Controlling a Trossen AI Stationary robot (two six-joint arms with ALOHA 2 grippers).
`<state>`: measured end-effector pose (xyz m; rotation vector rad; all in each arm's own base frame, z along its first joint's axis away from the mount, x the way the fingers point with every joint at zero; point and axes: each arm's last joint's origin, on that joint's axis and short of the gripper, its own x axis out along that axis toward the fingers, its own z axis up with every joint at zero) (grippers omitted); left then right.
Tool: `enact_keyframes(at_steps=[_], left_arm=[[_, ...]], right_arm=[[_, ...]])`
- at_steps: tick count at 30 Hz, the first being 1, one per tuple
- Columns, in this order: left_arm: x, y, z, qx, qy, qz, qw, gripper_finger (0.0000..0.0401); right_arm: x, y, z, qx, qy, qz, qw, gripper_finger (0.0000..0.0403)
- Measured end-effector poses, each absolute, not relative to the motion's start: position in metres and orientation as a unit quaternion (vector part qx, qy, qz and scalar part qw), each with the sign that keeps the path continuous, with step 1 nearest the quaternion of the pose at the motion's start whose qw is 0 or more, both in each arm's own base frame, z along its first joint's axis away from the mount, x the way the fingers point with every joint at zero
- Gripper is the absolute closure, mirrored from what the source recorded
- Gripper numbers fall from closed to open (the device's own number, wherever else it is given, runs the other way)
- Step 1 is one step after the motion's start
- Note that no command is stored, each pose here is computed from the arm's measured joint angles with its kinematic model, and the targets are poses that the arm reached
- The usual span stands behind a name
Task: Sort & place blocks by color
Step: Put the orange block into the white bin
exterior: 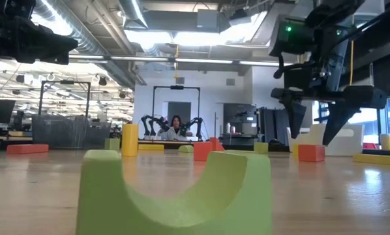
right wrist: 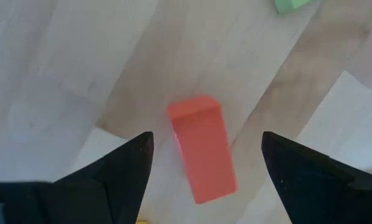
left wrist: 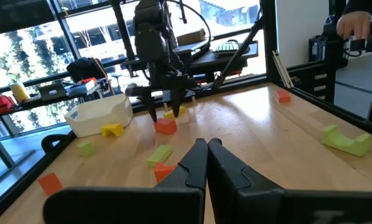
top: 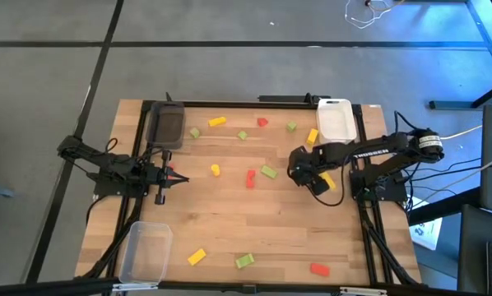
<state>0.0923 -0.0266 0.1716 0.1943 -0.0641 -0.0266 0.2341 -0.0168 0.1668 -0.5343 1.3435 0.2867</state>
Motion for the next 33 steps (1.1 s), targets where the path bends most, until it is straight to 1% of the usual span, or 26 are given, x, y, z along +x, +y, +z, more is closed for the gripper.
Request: enact_keyframes(at_steps=[2, 5, 10, 16, 20, 28, 33], left_arm=[[0.092, -0.027, 0.172, 0.097, -0.032, -0.013, 0.995, 0.0401], [0.092, -0.027, 0.172, 0.097, -0.032, -0.013, 0.995, 0.0401], [0.092, -0.027, 0.172, 0.097, -0.032, -0.013, 0.995, 0.0401], [0.092, -0.027, 0.172, 0.097, -0.032, -0.013, 0.995, 0.0401], [0.092, -0.027, 0.172, 0.097, -0.032, -0.013, 0.995, 0.0401], [0.092, -0.027, 0.172, 0.097, -0.032, -0.013, 0.995, 0.0401], [0.092, -0.027, 0.172, 0.097, -0.032, -0.013, 0.995, 0.0401]], right_arm=[[0.233, -0.020, 0.164, -0.243, 0.609, 0.140, 0.742, 0.0104], [0.233, -0.025, 0.162, -0.238, 0.604, 0.131, 0.750, 0.0104], [0.229, -0.030, 0.148, -0.212, 0.611, 0.141, 0.750, 0.0105], [0.227, -0.031, 0.129, -0.194, 0.638, 0.156, 0.728, 0.0127], [0.229, -0.031, 0.125, -0.190, 0.642, 0.163, 0.725, 0.0139], [0.229, -0.030, 0.124, -0.178, 0.638, 0.172, 0.729, 0.0192], [0.231, -0.030, 0.125, -0.140, 0.642, 0.141, 0.740, 0.0241]])
